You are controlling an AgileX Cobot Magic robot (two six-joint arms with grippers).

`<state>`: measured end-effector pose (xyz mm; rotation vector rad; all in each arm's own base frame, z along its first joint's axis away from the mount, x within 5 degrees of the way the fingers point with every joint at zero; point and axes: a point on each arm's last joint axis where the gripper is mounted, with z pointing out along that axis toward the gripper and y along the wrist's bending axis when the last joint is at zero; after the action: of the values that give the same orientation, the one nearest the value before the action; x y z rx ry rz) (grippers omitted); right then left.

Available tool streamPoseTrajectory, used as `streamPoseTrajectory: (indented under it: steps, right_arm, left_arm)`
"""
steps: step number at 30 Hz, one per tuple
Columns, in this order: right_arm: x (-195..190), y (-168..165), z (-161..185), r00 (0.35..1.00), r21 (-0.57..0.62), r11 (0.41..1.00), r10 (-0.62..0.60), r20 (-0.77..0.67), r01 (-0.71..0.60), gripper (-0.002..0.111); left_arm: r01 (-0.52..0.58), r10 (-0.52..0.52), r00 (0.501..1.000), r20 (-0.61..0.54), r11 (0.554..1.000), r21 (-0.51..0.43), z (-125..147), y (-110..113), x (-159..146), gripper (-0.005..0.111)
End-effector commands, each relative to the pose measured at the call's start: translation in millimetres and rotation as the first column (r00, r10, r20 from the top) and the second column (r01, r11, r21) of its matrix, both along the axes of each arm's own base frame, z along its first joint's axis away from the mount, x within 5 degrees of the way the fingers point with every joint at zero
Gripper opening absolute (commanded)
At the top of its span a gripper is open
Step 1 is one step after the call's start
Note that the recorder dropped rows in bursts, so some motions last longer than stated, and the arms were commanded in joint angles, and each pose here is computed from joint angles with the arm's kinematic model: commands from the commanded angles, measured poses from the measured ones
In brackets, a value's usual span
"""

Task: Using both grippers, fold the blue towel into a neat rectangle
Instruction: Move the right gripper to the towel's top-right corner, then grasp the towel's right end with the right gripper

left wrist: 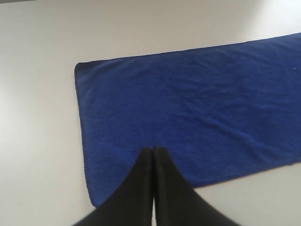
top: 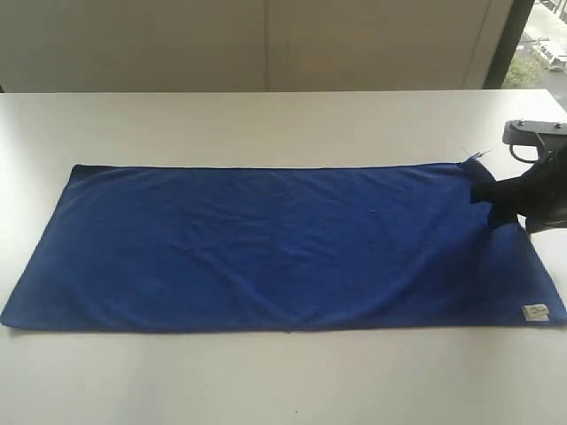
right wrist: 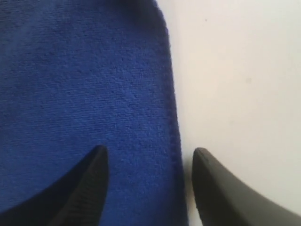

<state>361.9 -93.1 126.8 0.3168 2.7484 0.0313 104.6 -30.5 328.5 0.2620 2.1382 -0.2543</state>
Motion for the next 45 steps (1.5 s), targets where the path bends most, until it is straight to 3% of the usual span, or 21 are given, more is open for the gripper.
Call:
streamPoseTrajectory:
  steps: [1, 4, 11, 17, 19, 27, 45]
  right_arm:
    - [1.0, -1.9, -11.7, 1.0, -0.004, 1.0, 0.02, -0.024, -0.02, 0.052]
    - [0.5, -1.6, -18.1, 0.999, 0.004, 1.0, 0.019, -0.044, -0.019, 0.047]
    - [-2.0, -0.4, -19.7, 0.997, 0.019, 1.0, 0.02, -0.074, -0.019, 0.0]
    - [-2.0, -0.4, -19.7, 0.997, 0.023, 1.0, 0.008, -0.074, -0.006, 0.001]
    - [-0.5, -0.9, -17.8, 0.998, 0.025, 1.0, -0.009, -0.065, 0.01, 0.005]
    - [0.7, -1.2, -17.1, 0.998, 0.025, 1.0, -0.018, -0.055, 0.019, 0.049]
    - [-14.4, 4.1, -20.5, 0.974, 0.082, 0.996, -0.013, -0.225, 0.032, 0.051]
  left_arm:
    - [0.002, -0.002, 1.0, 0.004, 1.0, -0.008, -0.1, -0.3, -1.8, 0.0]
    - [0.002, -0.002, 1.0, 0.004, 1.0, -0.008, -0.1, -0.3, -1.8, 0.0]
    - [0.002, -0.002, 1.0, 0.004, 1.0, -0.008, -0.1, -0.3, -1.8, 0.0]
    - [0.002, -0.002, 1.0, 0.004, 1.0, -0.008, -0.1, -0.3, -1.8, 0.0]
    - [0.002, -0.002, 1.0, 0.004, 1.0, -0.008, -0.1, -0.3, -1.8, 0.0]
    - [0.002, -0.002, 1.0, 0.004, 1.0, -0.008, -0.1, -0.3, -1.8, 0.0]
    - [0.002, -0.002, 1.0, 0.004, 1.0, -0.008, -0.1, -0.3, -1.8, 0.0]
